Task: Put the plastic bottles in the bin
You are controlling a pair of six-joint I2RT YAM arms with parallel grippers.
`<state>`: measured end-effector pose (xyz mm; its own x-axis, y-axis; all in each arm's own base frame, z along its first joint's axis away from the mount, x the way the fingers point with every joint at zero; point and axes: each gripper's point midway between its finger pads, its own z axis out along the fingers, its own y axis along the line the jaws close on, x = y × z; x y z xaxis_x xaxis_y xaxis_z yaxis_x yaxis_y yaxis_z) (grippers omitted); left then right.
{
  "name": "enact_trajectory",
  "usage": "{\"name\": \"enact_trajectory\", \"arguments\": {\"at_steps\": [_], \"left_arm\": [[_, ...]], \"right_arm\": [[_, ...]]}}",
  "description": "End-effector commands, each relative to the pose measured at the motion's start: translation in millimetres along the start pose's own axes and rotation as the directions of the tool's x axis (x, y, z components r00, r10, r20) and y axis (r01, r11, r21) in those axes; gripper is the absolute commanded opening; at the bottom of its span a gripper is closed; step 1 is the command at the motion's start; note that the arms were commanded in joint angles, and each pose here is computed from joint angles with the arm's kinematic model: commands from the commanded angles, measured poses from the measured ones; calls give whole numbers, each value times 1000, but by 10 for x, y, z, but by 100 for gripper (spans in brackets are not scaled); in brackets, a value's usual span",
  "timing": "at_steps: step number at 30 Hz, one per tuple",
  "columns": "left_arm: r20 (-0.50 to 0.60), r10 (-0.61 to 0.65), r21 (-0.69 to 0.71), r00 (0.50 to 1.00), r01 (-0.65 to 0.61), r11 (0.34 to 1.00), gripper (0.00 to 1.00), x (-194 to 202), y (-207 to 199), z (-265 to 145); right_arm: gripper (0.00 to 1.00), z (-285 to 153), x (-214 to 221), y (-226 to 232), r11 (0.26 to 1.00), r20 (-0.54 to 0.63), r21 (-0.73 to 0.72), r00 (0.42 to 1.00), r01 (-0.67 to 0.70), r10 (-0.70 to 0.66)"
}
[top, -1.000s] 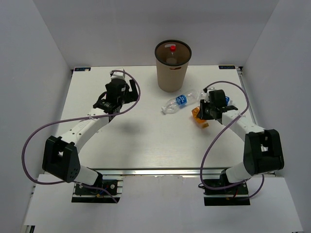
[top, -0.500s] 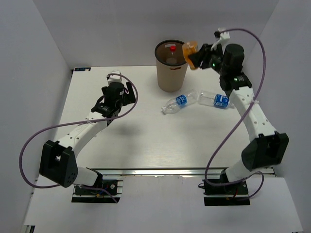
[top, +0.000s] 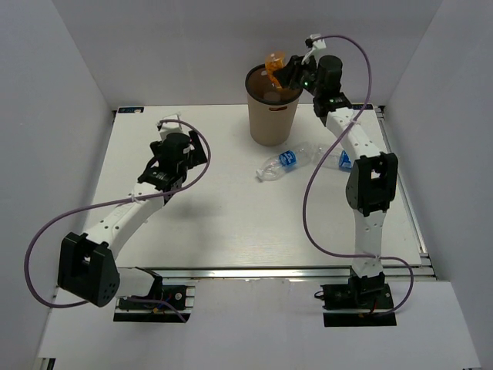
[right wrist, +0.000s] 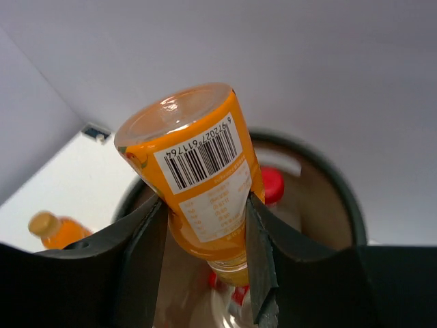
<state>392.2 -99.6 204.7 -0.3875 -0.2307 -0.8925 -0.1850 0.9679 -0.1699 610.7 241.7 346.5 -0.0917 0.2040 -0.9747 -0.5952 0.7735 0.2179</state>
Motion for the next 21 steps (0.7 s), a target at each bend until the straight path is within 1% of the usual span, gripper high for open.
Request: {"name": "enact_trajectory", "arguments": {"at_steps": [1,2,4,5,6,12,13,14,15,16,17,18,19,20,21], "left_arm": [[37,-36,-37,999,38,999,98,-103,141,-122],[46,-39,-41,998,41,998,98,-130,159,-141],[53,-44,-46,998,47,998,98,-146,173,-148],[58,-50,-48,997,52,997,98,-163,186,-146],[59,-53,-47,997,56,997,98,-170,182,-147],[67,-112,-117,991,119,986,98,-246,393,-57],[72,-117,-124,991,125,984,98,-278,430,-31],[90,-128,-133,988,140,981,98,-373,492,12],[71,-110,-122,991,118,985,98,-353,486,78],[84,-106,-101,991,114,988,98,-425,464,127],[89,-91,-76,992,97,992,98,-500,453,178],[86,-35,-46,996,39,998,98,-519,413,228],[70,-13,8,997,12,1000,98,-490,321,346],[69,11,37,998,-13,999,98,-541,257,398],[62,52,56,997,-55,997,98,-542,221,457]], "right_arm": [[37,-98,-405,135,999,111,-7,993,49,-48],[49,-116,-330,120,999,104,-4,993,48,-47],[64,-155,-384,125,998,109,3,993,56,-56],[81,-165,-433,137,998,107,5,992,65,-65],[89,-161,-451,137,998,103,6,992,69,-69],[89,-307,-718,246,995,120,9,988,98,-99],[89,-337,-728,263,995,117,8,988,100,-101],[89,-423,-844,336,994,131,0,985,109,-108],[89,-464,-754,362,994,108,-11,988,109,-107],[89,-511,-739,381,994,99,-11,990,106,-104],[89,-639,-867,461,994,113,-12,987,113,-111],[89,-713,-864,490,994,106,-11,988,110,-109],[89,-779,-636,456,996,59,-1,994,91,-91],[89,-964,-779,535,995,86,9,991,100,-100],[89,-1056,-784,564,994,100,15,989,107,-108]]}}
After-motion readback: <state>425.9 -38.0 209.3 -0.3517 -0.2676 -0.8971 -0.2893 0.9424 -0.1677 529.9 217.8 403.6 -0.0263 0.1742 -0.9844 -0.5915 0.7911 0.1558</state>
